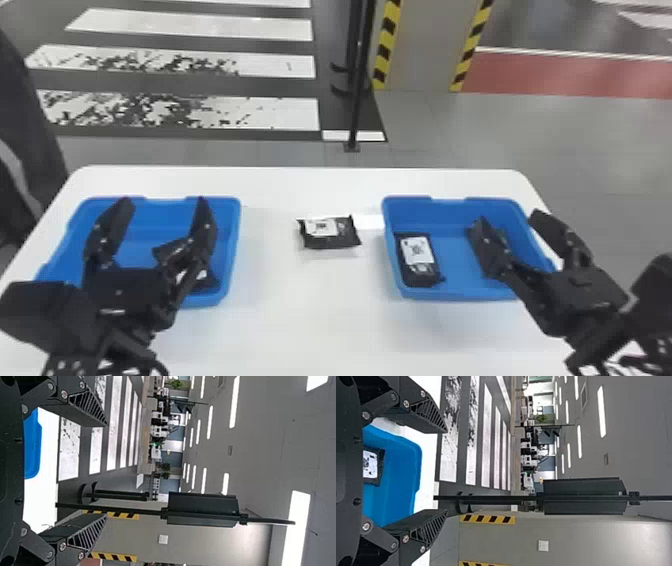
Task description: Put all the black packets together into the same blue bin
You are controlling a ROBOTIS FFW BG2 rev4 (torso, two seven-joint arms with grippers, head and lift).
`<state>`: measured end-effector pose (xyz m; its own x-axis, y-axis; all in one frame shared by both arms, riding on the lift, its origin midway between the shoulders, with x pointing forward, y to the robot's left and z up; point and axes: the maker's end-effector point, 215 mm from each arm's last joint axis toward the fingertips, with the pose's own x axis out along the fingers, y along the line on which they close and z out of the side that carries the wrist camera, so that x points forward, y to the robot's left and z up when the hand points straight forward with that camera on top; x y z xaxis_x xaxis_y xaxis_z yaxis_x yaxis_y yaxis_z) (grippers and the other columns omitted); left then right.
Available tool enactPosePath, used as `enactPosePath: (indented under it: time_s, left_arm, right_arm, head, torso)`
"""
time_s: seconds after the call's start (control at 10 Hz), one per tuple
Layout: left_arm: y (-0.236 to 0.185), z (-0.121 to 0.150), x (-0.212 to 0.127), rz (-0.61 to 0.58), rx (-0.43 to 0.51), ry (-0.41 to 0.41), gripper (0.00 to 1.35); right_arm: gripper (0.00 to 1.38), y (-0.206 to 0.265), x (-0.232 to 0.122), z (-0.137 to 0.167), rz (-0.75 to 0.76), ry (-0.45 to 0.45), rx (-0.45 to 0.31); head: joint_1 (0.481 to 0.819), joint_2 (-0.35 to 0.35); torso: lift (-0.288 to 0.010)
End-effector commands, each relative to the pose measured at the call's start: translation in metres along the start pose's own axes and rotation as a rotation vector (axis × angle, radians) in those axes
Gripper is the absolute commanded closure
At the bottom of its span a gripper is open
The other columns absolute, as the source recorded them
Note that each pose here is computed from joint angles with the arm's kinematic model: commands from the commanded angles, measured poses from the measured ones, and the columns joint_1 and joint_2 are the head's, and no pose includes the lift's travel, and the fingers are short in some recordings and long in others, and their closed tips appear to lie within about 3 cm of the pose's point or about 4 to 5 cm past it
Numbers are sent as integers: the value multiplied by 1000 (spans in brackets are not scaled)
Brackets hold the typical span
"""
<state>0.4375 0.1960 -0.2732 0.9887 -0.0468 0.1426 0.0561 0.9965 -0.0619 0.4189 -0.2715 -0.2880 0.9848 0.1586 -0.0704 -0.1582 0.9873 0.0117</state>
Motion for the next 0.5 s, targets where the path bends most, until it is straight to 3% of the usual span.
enactPosePath:
  time_s: [0.0, 0.4]
  left_arm:
    - [-1, 2, 1, -2, 2, -6, 237]
    - [-1, 0, 0, -1, 2, -1, 237]
  right_arm:
    - [332, 0, 0, 2, 2, -4, -1]
    - [332, 2, 0, 6, 4, -16, -2]
  head:
    - [695, -99]
    - [695, -99]
  torso:
    - [-110]
    - [-110]
